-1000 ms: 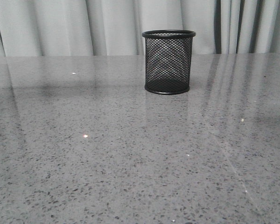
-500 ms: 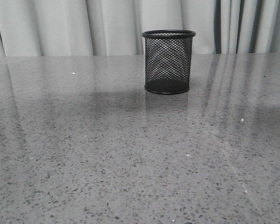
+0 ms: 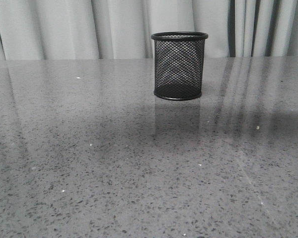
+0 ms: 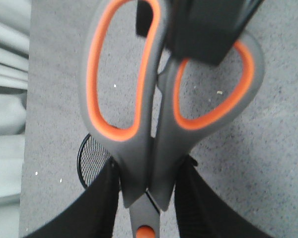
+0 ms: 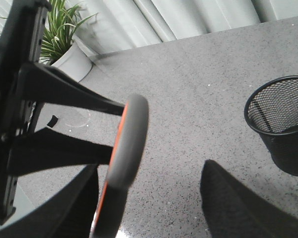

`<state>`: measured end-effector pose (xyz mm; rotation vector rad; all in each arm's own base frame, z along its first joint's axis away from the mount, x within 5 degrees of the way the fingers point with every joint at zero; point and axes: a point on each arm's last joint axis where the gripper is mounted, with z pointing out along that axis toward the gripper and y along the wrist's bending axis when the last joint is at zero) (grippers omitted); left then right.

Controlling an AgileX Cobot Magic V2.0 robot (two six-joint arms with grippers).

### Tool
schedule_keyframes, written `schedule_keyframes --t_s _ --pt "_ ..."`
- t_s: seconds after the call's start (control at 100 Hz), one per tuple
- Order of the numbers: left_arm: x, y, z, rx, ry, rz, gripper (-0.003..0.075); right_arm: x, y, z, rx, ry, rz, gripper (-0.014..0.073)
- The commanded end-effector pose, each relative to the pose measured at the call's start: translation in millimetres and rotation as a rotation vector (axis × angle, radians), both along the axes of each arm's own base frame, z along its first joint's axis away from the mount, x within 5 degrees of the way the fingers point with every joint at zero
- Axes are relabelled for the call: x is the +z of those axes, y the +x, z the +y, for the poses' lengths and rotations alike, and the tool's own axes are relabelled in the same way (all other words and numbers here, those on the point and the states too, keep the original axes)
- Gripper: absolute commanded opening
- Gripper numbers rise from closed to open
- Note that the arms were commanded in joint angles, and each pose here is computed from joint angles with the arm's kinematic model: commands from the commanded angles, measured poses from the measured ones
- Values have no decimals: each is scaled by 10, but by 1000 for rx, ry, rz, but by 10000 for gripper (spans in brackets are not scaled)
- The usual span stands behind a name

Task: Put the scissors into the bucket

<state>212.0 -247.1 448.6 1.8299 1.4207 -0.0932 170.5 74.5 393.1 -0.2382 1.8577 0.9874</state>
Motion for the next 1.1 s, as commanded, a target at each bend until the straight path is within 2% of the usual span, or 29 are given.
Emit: schedule_keyframes --t_s 0.0,0.21,0.28,0.46,0.53,0.57,0.62,0.72,0.79,0.88,0.95,1.09 --pt "294 -128 24 0 -143 -82 43 160 -18 4 -4 54 -49 405" --pt "231 -133 -72 -20 -131 -68 43 159 -8 1 -9 56 -49 384" --pt "231 -136 -74 -22 -134 -64 43 159 -7 0 -11 56 -49 309" --pt "243 -147 -67 -23 -139 -63 53 159 -7 0 -11 56 -49 39" --pt "249 -157 -63 -26 -142 -57 96 159 -7 0 -10 50 -55 -41" --pt "268 -166 -55 -27 -146 -59 146 159 -7 0 -9 44 -61 -72" --pt "281 -174 -48 -29 -144 -57 232 159 -7 0 -9 44 -61 -73" --pt "306 -189 -31 -27 -155 -61 458 160 -6 -1 -10 43 -64 -73" --pt "330 -201 -6 -25 -160 -66 537 161 -2 -4 -12 32 -77 -73" --pt "372 -218 44 -16 -162 -85 524 178 6 -16 -28 20 -91 -72" --pt "420 -229 109 11 -160 -115 492 216 16 -39 -51 -27 -121 -52" --pt "502 -153 313 135 -185 -122 445 343 92 -77 -93 -116 -185 -41"
